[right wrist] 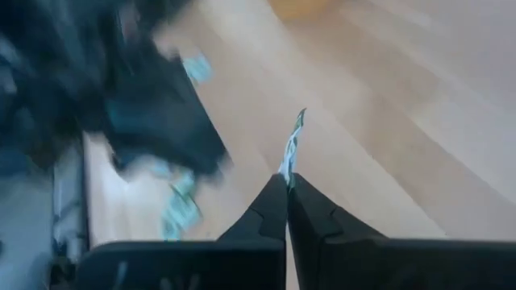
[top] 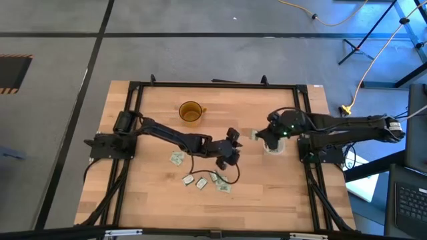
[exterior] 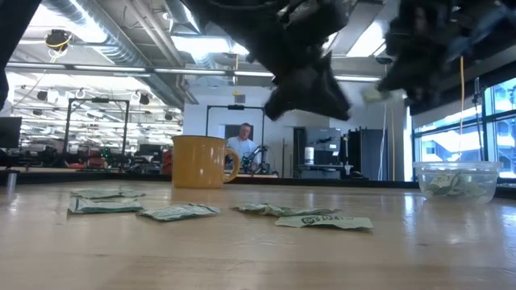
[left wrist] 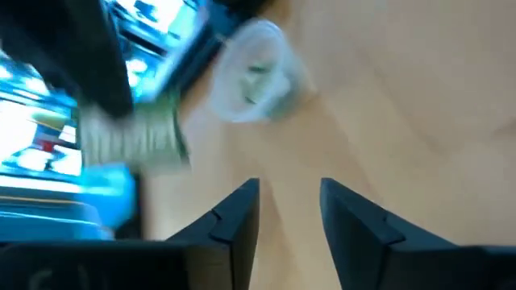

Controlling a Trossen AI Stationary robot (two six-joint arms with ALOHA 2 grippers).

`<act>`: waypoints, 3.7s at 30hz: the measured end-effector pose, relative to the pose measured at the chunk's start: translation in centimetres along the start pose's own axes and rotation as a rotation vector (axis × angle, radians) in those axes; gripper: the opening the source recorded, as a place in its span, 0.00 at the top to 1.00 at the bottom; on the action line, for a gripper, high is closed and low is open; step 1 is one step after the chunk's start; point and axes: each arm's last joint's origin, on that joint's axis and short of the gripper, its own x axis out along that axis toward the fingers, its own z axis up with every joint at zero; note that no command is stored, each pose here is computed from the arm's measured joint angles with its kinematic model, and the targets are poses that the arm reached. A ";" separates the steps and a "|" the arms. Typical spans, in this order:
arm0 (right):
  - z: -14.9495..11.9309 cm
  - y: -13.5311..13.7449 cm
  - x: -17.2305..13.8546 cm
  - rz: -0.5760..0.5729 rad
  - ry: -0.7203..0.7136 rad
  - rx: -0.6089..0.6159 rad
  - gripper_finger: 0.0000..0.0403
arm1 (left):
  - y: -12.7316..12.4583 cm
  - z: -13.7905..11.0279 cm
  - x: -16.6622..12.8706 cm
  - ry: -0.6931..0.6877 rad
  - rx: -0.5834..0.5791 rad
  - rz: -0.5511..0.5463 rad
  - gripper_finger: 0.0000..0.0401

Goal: Pick and place items into bin
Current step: Put the truvia packet into the transparent bin, then put the stevia packet into the transparent bin

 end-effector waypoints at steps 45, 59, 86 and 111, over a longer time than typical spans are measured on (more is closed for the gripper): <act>-6.2 -4.8 0.0 -0.258 0.292 0.193 0.86 | 1.5 -4.7 -0.7 0.110 -0.324 -0.530 0.73; -3.7 -3.4 -2.5 -0.315 0.126 0.053 0.76 | 1.6 -5.9 -4.0 0.437 -0.527 -0.525 0.75; -3.2 -3.0 -2.9 -0.270 0.096 -0.072 0.76 | -5.7 -11.7 -6.8 0.922 -0.632 -0.505 0.76; -3.2 -3.0 -2.9 -0.266 0.094 -0.070 0.76 | -3.8 -10.9 -8.1 0.802 -0.649 -0.451 0.99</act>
